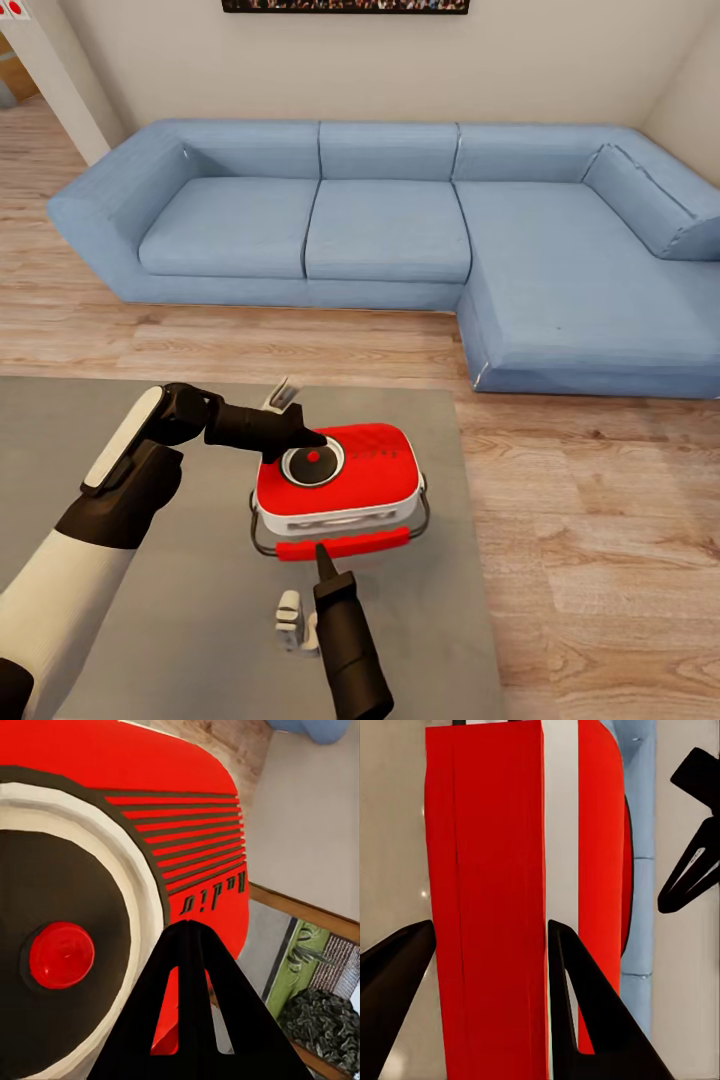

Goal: Turn on the radio receiver that's on the table in the living room.

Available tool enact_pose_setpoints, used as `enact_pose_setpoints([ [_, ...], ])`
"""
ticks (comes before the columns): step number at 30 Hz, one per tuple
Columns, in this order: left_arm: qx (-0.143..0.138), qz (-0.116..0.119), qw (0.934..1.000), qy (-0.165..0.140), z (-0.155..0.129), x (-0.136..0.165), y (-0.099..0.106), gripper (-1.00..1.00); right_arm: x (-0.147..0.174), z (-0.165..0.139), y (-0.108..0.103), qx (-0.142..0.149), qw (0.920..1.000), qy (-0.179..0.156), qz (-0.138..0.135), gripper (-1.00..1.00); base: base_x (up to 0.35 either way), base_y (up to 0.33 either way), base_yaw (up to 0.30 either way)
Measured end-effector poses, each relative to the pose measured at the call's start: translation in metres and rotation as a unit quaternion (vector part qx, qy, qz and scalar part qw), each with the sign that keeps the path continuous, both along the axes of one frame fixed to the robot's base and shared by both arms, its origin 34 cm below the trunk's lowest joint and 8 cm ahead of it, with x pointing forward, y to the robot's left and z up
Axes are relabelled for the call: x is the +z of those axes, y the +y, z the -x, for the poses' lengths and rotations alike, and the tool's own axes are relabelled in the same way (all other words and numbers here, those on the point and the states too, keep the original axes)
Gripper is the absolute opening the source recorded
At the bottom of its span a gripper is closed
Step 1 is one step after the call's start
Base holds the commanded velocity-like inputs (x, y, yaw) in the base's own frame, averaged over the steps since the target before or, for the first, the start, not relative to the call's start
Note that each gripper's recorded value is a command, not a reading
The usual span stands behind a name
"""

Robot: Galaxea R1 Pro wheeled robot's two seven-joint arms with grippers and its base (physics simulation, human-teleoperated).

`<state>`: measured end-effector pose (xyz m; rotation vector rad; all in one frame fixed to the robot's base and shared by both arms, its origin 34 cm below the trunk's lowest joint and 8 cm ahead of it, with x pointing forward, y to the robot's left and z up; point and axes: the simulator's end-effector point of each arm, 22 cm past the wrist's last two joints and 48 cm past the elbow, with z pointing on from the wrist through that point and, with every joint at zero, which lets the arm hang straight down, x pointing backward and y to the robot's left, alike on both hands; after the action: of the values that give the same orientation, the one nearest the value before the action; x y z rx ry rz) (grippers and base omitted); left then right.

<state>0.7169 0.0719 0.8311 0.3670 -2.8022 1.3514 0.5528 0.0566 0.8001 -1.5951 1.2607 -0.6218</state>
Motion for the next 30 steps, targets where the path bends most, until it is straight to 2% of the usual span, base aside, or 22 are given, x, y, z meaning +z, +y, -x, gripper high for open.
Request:
enact_pose_setpoints([
  [15,-0.003,0.003,1.0000,0.002,0.002,-0.001,-0.006,-1.00,0.001,0.000,0.000,-0.001,1.0000,0.002,-0.003,-1.00,0.000,0.000,0.000],
  [19,0.001,-0.008,1.0000,0.002,0.000,-0.005,0.006,-1.00,-0.001,0.000,-0.002,-0.001,1.0000,0.003,0.000,-1.00,0.000,0.000,0.000],
  [21,0.006,-0.023,0.9997,0.002,-0.002,-0.009,0.023,-1.00,-0.001,0.000,-0.003,-0.001,1.0000,0.003,0.000,-1.00,0.000,0.000,0.000],
  [24,0.010,-0.033,0.9994,0.003,-0.003,-0.012,0.035,-1.00,-0.002,0.000,-0.003,-0.001,1.0000,0.003,0.000,-1.00,0.000,0.000,0.000],
  [30,0.011,-0.035,0.9993,0.005,-0.003,-0.014,0.037,-1.00,-0.002,0.000,-0.003,-0.001,1.0000,0.003,0.000,-1.00,0.000,0.000,0.000],
])
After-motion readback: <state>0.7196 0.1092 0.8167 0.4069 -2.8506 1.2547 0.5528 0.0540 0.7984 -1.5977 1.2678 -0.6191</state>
